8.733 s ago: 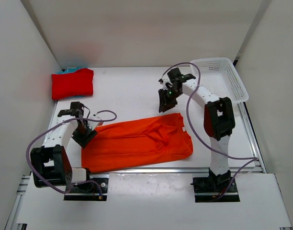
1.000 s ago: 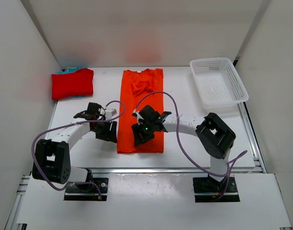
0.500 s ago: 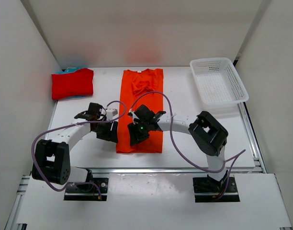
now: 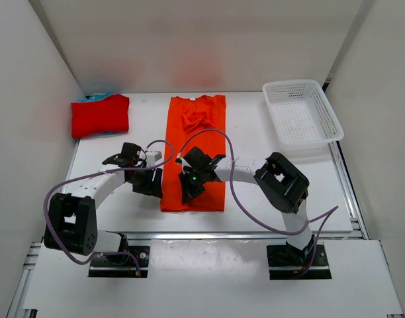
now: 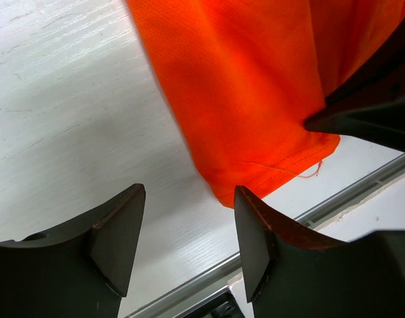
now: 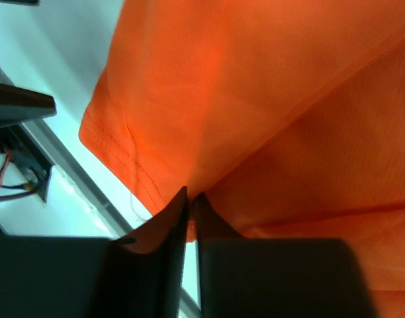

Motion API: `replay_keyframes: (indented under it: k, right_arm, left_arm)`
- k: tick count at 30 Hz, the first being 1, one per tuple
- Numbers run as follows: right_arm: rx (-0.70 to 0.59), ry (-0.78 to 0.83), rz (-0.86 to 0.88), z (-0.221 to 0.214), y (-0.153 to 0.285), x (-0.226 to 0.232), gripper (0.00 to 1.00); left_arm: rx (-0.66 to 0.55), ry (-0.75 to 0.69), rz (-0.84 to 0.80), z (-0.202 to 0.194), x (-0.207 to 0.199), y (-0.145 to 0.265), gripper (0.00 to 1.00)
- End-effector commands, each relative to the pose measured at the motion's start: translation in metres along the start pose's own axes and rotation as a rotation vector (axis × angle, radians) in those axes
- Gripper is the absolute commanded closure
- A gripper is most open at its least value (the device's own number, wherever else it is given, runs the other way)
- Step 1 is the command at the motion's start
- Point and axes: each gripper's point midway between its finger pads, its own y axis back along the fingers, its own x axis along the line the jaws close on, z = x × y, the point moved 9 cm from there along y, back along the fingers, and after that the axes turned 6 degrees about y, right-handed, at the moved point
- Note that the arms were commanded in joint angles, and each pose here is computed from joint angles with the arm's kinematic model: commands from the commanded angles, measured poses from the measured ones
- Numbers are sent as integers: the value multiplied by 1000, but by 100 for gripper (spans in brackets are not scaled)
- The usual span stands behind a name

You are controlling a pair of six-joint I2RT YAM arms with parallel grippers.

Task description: Fold and stack the t-shirts

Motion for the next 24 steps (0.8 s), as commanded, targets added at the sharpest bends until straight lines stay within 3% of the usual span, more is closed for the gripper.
replay_keyframes:
  k: [1, 9, 15, 20, 24]
  right_arm:
    - [-17, -46, 51, -1, 7, -1, 99]
    - [-12, -95, 69, -17, 20, -2, 98]
    - [-44, -89, 80, -20, 39, -2, 67]
    - [-113, -46, 67, -17, 72, 8, 62]
    - [-182, -100, -22, -27, 105, 7, 60]
  left_arm:
    - [-41, -25, 13, 3, -2, 5, 33]
    - [-1, -103, 24, -1, -15, 3, 33]
    - [45, -204, 8, -6, -31, 0, 33]
    - [105, -256, -15, -14, -43, -11, 32]
    - [144, -229, 21, -17, -39, -19, 32]
